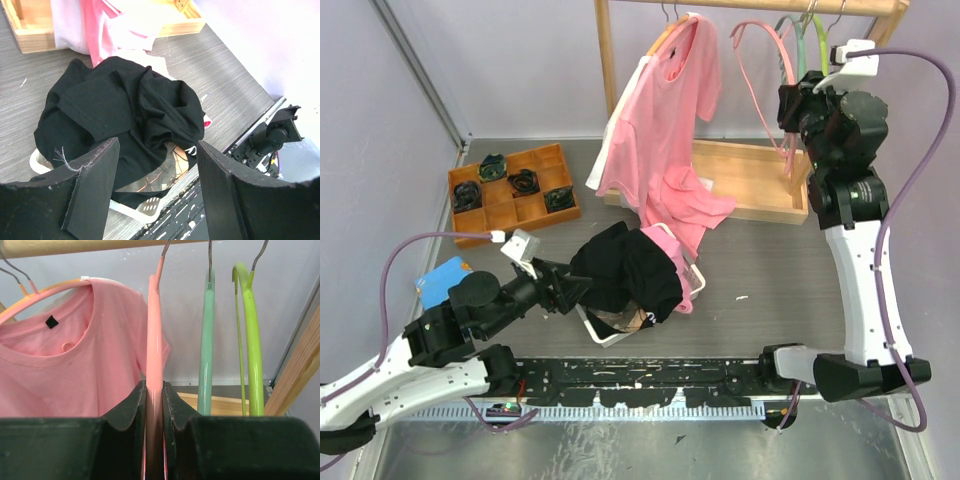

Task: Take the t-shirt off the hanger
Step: Place the hanger on the clothesline.

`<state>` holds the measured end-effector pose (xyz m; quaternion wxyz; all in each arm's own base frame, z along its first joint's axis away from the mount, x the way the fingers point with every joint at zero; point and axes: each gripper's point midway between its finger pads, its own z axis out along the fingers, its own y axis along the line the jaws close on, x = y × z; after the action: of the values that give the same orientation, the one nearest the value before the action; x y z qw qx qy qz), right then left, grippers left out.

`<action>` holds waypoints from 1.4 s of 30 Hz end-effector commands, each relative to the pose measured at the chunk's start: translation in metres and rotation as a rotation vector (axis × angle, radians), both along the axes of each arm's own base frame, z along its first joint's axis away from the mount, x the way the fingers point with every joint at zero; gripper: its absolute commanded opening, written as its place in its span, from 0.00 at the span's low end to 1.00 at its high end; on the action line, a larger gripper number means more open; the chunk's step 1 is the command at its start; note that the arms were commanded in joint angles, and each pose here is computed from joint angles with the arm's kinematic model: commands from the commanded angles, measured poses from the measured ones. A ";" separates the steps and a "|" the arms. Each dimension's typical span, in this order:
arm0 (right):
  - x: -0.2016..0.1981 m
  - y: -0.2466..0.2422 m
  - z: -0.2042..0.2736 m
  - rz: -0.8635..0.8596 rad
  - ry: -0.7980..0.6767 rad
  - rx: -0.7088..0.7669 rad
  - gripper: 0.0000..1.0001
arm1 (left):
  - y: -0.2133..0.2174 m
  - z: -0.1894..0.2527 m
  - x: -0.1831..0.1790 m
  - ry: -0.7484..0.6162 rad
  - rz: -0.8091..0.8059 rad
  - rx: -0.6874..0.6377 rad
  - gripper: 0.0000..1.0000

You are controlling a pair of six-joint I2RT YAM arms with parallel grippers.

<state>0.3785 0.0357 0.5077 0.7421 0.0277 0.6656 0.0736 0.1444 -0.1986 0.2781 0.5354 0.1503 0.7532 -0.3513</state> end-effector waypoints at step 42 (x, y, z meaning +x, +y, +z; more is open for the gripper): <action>-0.044 0.049 0.083 0.168 -0.188 0.094 0.60 | 0.007 0.069 0.031 -0.158 0.141 -0.034 0.75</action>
<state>0.3285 0.0561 0.5850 0.7912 0.0193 0.5959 0.1357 0.1688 -0.1908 0.3172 0.5938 0.1221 0.7320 -0.3109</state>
